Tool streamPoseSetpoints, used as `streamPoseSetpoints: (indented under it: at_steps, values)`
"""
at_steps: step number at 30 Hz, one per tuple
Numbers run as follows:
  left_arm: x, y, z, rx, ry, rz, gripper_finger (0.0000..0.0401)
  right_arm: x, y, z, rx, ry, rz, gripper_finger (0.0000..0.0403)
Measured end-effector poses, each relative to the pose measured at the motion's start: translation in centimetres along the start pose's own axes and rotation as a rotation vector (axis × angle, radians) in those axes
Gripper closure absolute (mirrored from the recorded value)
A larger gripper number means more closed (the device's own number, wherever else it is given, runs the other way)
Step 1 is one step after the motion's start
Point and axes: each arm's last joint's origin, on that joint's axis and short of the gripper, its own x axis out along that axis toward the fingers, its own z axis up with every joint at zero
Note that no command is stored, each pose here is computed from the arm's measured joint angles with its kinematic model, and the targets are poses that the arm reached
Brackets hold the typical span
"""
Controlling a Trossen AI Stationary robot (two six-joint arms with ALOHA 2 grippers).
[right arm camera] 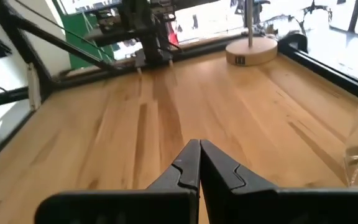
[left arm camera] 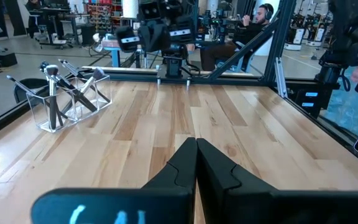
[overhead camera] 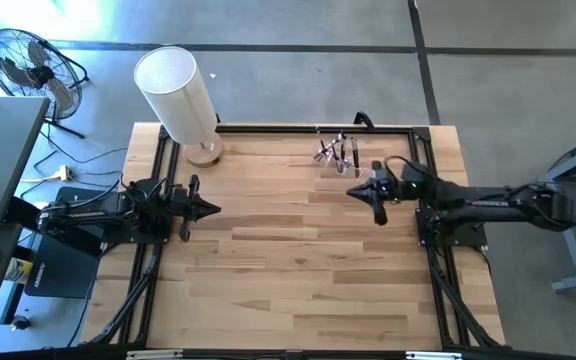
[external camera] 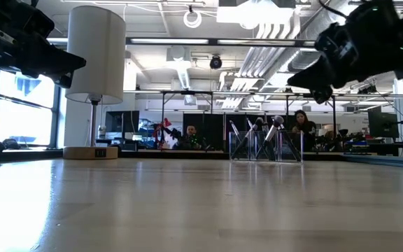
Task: Pick & Place Makeup Brushes
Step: Return to Home Position
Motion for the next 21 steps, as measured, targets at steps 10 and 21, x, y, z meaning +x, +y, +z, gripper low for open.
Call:
streamPoseSetpoints:
  at_steps: [10,21]
  values:
    - [0.0,0.0,0.0,0.0,0.0,-0.002,0.04,-3.2,0.8,-3.3,0.017,-0.125,0.013,0.0402]
    - [0.0,0.0,0.0,0.0,0.0,-0.002,0.04,-4.4,1.1,-3.1,0.018,-0.182,0.017,0.0403]
